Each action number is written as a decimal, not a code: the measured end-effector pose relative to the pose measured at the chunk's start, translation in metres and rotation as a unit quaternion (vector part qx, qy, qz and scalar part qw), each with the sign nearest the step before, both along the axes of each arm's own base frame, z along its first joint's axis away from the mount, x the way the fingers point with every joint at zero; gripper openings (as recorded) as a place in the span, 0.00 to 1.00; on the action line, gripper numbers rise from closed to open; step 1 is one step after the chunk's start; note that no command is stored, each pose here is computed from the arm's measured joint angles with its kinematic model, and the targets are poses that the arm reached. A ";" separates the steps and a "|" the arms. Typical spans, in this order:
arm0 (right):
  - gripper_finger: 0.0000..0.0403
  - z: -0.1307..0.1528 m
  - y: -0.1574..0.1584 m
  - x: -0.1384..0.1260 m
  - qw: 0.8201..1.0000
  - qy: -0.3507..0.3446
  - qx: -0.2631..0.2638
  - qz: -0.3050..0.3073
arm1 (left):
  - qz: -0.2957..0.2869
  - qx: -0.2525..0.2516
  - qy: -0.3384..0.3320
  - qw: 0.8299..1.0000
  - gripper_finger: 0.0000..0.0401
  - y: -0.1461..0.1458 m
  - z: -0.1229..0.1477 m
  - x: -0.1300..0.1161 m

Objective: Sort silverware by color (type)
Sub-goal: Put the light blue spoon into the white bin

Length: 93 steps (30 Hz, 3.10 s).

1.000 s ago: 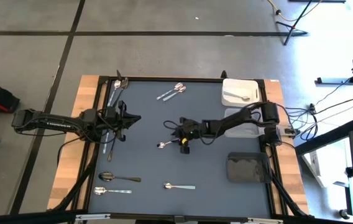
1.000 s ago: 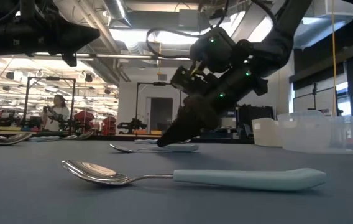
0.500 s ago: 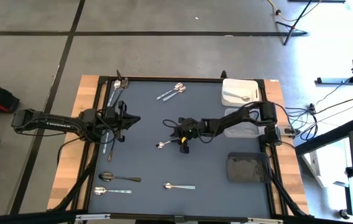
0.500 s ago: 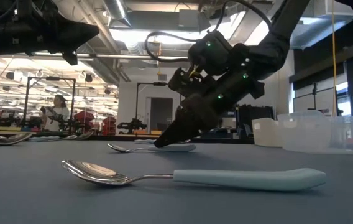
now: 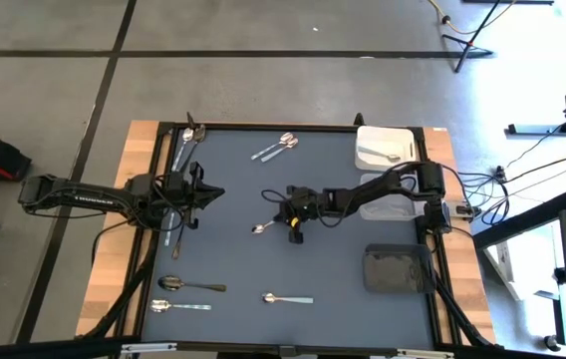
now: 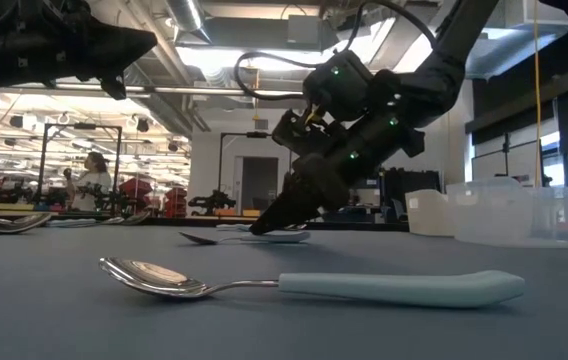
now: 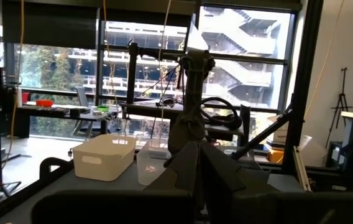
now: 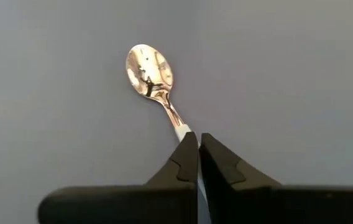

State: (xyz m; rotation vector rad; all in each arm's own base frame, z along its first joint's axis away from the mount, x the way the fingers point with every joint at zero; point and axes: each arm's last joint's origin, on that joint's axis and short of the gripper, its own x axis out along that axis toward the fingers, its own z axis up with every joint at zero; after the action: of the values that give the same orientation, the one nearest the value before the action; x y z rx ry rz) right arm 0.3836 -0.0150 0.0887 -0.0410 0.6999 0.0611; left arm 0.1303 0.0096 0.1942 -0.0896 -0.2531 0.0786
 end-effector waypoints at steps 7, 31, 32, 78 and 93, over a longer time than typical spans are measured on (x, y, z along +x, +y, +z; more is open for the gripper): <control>0.01 0.003 -0.001 0.000 1.000 -0.005 -0.004 -0.002 | 0.007 -0.001 0.000 1.000 0.03 0.000 0.000 0.000; 0.00 0.051 -0.002 -0.042 0.998 -0.003 -0.045 -0.035 | 0.008 -0.001 0.001 1.000 0.03 0.000 0.000 0.000; 0.00 0.055 -0.002 -0.046 0.998 -0.009 -0.049 -0.040 | 0.008 0.000 0.001 1.000 0.03 0.000 0.000 0.000; 0.36 0.079 -0.044 -0.090 0.998 -0.059 -0.002 -0.017 | 0.012 0.009 0.028 0.999 0.03 0.002 -0.003 0.016; 0.46 0.033 -0.042 -0.024 0.997 -0.018 0.051 0.056 | 0.012 0.009 0.025 1.000 0.03 0.002 -0.002 0.015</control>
State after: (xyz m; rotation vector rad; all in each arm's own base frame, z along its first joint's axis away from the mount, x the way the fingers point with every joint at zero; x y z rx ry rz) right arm 0.3593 -0.0566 0.1218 0.0158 0.6572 0.2027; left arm 0.1457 0.0114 0.1918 -0.0658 -0.2044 0.1032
